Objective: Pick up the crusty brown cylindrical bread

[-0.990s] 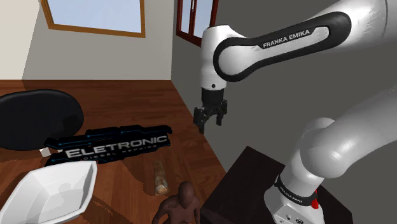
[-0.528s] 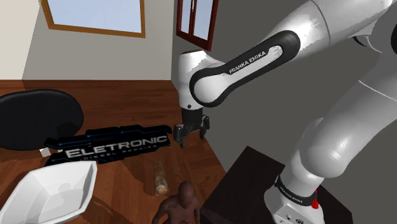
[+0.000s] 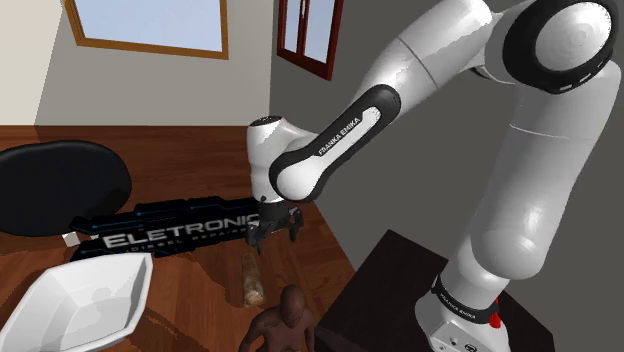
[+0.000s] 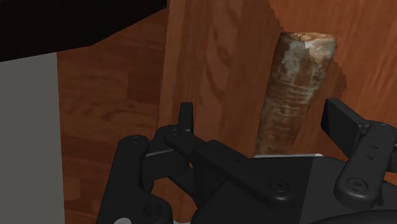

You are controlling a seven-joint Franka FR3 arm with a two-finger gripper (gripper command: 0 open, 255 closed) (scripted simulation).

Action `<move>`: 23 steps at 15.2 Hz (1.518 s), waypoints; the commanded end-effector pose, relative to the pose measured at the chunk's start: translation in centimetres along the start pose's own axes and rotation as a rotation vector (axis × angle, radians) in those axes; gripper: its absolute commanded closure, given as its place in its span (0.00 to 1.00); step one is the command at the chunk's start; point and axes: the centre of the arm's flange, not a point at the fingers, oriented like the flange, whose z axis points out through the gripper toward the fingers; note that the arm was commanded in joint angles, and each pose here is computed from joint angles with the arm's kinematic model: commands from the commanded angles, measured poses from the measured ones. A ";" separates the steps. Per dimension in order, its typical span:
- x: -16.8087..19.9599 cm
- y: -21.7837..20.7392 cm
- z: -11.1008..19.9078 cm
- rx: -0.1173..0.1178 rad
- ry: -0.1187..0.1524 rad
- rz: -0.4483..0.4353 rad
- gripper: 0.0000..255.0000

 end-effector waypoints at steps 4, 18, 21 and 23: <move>2.9 -4.0 5.0 -0.012 0.006 0.067 0.00; 5.7 -7.2 12.8 -0.023 0.010 0.119 0.00; 5.7 -7.2 12.8 -0.023 0.010 0.119 1.00; 5.7 -7.2 12.8 -0.023 0.010 0.119 1.00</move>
